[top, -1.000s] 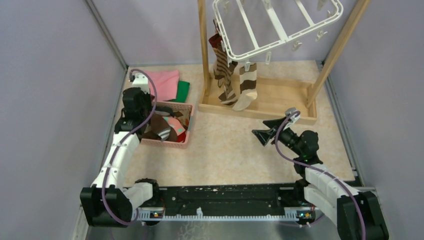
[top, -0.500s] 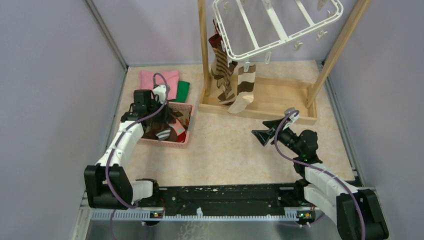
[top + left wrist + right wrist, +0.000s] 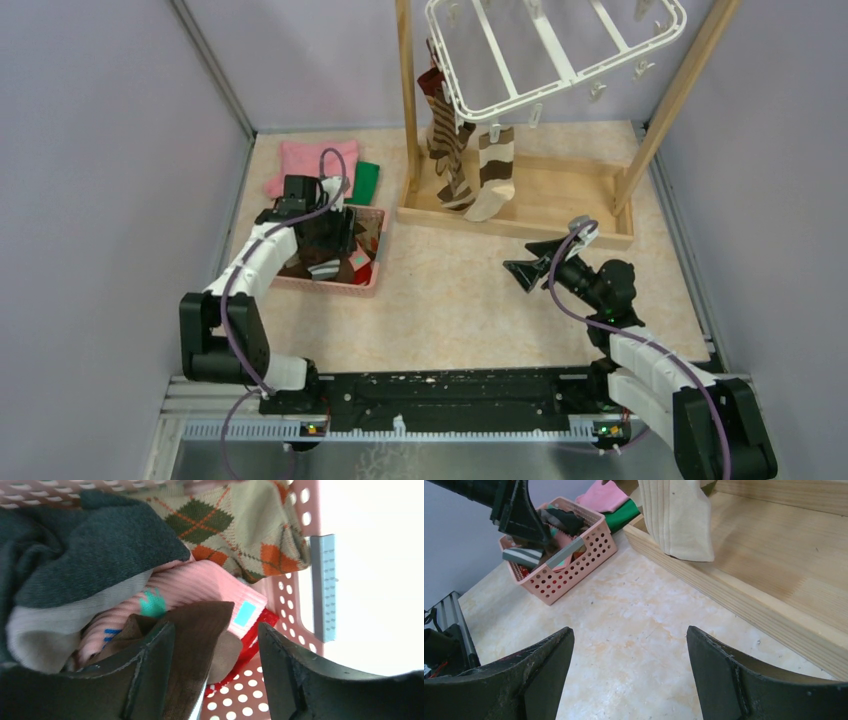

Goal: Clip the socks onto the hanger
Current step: Adjust the sock in the bin, then pick up the sock from the bin.

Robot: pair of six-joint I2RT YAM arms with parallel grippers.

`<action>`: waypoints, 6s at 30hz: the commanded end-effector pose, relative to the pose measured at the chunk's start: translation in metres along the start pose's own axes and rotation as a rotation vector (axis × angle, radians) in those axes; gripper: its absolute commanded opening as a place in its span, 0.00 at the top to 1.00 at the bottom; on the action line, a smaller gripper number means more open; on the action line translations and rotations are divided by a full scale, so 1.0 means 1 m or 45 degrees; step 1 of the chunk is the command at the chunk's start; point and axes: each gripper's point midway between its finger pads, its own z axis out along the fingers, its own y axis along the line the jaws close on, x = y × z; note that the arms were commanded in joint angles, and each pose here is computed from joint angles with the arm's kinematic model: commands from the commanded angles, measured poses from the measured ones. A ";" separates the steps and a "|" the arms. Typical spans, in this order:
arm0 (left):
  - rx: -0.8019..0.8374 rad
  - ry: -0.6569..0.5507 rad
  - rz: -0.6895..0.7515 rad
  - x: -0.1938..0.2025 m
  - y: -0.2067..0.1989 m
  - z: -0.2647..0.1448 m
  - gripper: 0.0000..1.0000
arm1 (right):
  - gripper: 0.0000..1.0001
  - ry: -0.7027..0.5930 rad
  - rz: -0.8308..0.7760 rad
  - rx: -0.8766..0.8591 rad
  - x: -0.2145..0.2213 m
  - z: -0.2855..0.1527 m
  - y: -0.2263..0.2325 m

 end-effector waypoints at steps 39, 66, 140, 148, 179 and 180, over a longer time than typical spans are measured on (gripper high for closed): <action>-0.671 -0.699 0.202 -0.116 0.058 -0.155 0.98 | 0.17 -0.083 -0.107 -0.019 -0.030 0.006 0.006; -0.760 -0.373 0.037 -0.061 0.088 -0.088 0.45 | 0.17 -0.066 -0.098 -0.010 -0.027 0.006 0.003; -0.524 -0.539 0.090 -0.095 0.059 -0.116 0.96 | 0.17 -0.062 -0.084 -0.004 -0.021 0.005 0.001; -0.568 -0.432 0.048 -0.066 0.073 -0.083 0.92 | 0.17 -0.063 -0.083 -0.010 -0.022 0.004 0.002; -0.528 -0.474 -0.048 -0.101 0.068 -0.106 0.36 | 0.17 -0.089 -0.091 -0.028 -0.026 0.002 0.007; -0.481 -0.476 -0.034 -0.102 0.060 -0.108 0.37 | 0.17 -0.089 -0.091 -0.029 -0.026 0.002 0.007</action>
